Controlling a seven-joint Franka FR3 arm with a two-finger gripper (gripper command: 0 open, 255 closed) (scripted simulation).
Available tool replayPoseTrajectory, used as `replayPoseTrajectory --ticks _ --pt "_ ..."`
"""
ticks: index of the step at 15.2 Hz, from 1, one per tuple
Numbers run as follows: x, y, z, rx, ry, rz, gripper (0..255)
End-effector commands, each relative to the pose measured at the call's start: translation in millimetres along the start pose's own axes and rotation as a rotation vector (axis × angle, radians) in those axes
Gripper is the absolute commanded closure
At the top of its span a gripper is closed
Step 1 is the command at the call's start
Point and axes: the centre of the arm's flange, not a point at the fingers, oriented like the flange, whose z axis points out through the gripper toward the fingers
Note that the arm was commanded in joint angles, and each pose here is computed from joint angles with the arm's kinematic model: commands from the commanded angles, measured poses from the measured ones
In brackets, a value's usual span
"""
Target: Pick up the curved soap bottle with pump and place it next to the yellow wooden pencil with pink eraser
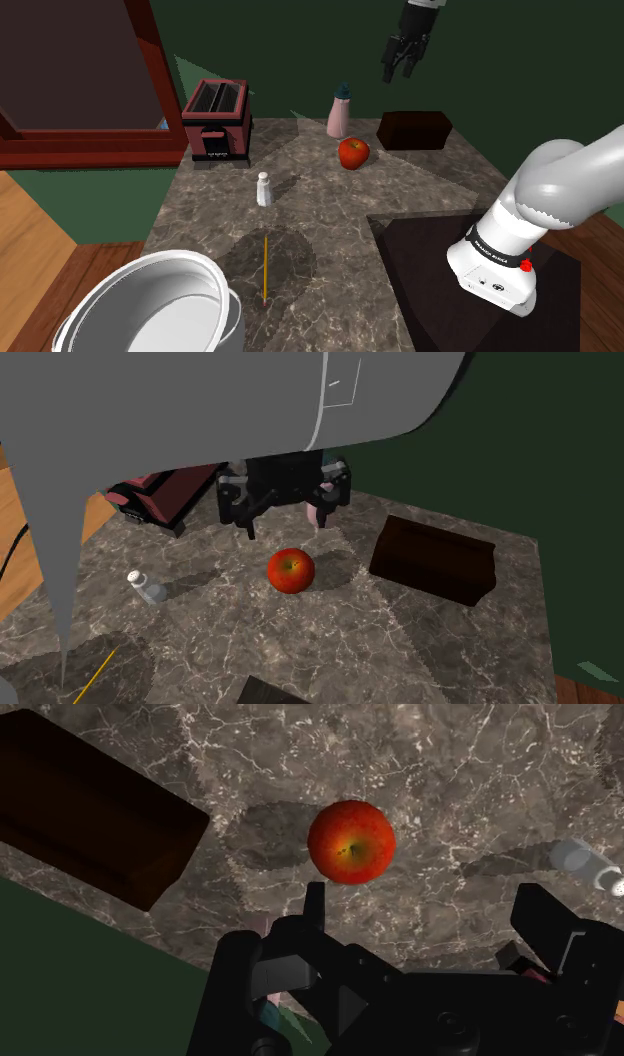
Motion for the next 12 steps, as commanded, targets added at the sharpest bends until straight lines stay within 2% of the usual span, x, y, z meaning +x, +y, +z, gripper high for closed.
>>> replayPoseTrajectory --ticks 1,12 --pt "23.8 8.5 8.8 -0.007 -0.009 -0.001 0" --pt "153.3 65.4 57.4 -0.041 -0.058 -0.007 0"
